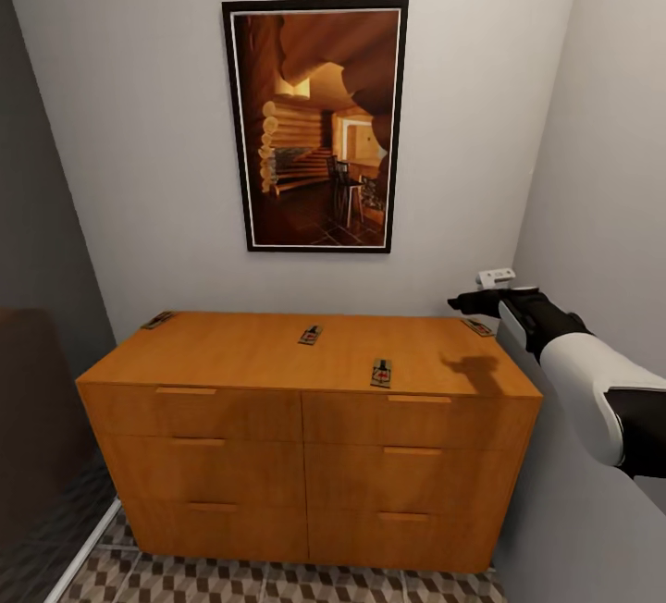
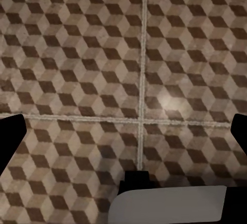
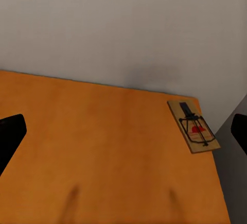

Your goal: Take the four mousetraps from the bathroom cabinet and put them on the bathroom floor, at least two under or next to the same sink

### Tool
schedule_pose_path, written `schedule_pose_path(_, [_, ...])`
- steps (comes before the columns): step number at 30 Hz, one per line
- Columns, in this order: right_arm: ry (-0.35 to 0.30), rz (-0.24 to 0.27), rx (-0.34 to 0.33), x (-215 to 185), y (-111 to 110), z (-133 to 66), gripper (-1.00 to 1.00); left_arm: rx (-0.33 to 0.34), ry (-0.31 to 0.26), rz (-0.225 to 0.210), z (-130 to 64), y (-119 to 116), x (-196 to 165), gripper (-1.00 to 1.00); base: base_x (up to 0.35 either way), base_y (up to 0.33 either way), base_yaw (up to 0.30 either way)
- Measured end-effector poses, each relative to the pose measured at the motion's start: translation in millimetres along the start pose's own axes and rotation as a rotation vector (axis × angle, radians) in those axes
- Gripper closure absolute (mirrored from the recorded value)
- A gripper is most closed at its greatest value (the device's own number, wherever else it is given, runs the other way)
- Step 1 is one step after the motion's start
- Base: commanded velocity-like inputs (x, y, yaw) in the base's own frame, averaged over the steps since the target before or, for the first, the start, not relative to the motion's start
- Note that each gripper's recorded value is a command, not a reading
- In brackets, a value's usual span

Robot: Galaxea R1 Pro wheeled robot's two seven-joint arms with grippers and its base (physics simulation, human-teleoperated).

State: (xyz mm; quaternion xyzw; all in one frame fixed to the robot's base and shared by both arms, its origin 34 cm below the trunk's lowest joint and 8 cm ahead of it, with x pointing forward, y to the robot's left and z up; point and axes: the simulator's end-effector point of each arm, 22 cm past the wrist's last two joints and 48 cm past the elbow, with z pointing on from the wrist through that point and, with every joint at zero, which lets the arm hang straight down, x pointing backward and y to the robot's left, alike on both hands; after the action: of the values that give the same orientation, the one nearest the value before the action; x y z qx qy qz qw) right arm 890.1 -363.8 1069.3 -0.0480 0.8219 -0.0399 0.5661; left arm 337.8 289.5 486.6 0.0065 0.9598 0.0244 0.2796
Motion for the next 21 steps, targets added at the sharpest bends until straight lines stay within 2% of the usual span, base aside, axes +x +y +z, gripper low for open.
schedule_pose_path(15, [0.005, -0.001, -0.05, 8, 10, 1.9, -1.0, -0.001, 0.007, 0.0, -0.5, 0, 3, -1.0, 0.0, 0.0, 0.0])
schedule_pose_path(21, [0.006, -0.001, -0.039, 14, -2, 1.3, -1.0, -0.001, 0.008, 0.0, -0.5, 0, 4, -1.0, 0.0, 0.0, 0.0])
